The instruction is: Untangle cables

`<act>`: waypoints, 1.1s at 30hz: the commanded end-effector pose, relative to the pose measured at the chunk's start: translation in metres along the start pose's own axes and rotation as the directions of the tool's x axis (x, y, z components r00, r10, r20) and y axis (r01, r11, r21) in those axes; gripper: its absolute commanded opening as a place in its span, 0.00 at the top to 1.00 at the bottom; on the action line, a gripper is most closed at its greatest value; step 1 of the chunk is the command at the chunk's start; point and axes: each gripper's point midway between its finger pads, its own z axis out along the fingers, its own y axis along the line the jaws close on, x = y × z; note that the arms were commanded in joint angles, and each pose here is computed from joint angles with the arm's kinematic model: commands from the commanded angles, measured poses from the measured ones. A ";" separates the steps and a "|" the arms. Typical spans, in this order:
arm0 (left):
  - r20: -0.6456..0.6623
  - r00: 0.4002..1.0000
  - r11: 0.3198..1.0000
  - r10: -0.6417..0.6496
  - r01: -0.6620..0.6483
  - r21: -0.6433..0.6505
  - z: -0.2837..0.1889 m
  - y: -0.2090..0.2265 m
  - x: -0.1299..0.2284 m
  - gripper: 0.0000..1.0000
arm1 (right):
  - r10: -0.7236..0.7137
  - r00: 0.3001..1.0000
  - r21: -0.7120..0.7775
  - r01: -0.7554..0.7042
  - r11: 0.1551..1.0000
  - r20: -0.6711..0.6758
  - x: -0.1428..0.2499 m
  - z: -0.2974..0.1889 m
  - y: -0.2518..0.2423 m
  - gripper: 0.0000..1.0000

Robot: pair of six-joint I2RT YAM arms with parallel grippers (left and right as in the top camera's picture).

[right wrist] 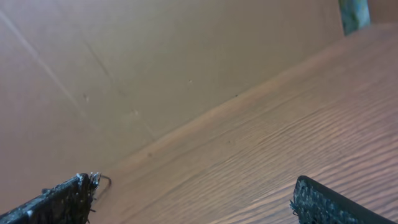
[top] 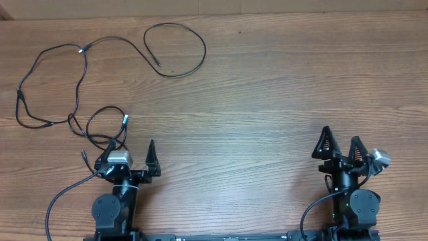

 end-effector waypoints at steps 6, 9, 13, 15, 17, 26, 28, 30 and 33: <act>0.004 1.000 1.000 0.023 -0.023 0.011 0.000 -0.003 0.001 0.01 | -0.099 0.995 -0.064 0.097 0.993 -0.028 0.011 -0.001 0.013 0.00; 0.004 1.000 1.000 0.023 -0.023 0.011 0.000 -0.003 0.001 0.00 | -0.101 0.995 -0.044 0.100 0.994 -0.018 0.009 -0.001 0.010 0.00; 0.004 1.000 1.000 0.023 -0.023 0.011 0.000 -0.003 0.001 0.00 | -0.164 0.986 -0.052 0.163 0.985 -0.018 0.009 -0.001 0.011 0.00; 0.004 1.000 1.000 0.023 -0.023 0.011 0.000 -0.003 0.001 0.01 | -0.172 0.985 -0.051 0.171 0.984 -0.017 0.009 -0.001 0.011 0.00; 0.004 1.000 1.000 0.023 -0.023 0.011 0.000 -0.003 0.001 0.01 | -0.172 0.985 -0.052 0.171 0.984 -0.018 0.009 -0.001 0.011 0.00; 0.004 1.000 1.000 0.023 -0.023 0.011 0.000 -0.003 0.001 0.01 | -0.171 0.985 -0.052 0.171 0.984 -0.014 0.008 -0.001 0.011 0.00; 0.004 1.000 1.000 0.023 -0.023 0.011 0.000 -0.003 0.001 0.01 | -0.171 0.985 -0.052 0.171 0.984 -0.014 0.008 -0.001 0.011 0.00; 0.004 1.000 1.000 0.023 -0.023 0.011 0.000 -0.003 0.001 0.00 | -0.171 0.985 -0.052 0.171 0.984 -0.014 0.008 -0.001 0.011 0.00; 0.004 1.000 1.000 0.023 -0.023 0.011 0.000 -0.003 0.001 0.01 | -0.171 0.985 -0.052 0.170 0.984 -0.014 0.008 -0.001 0.011 0.00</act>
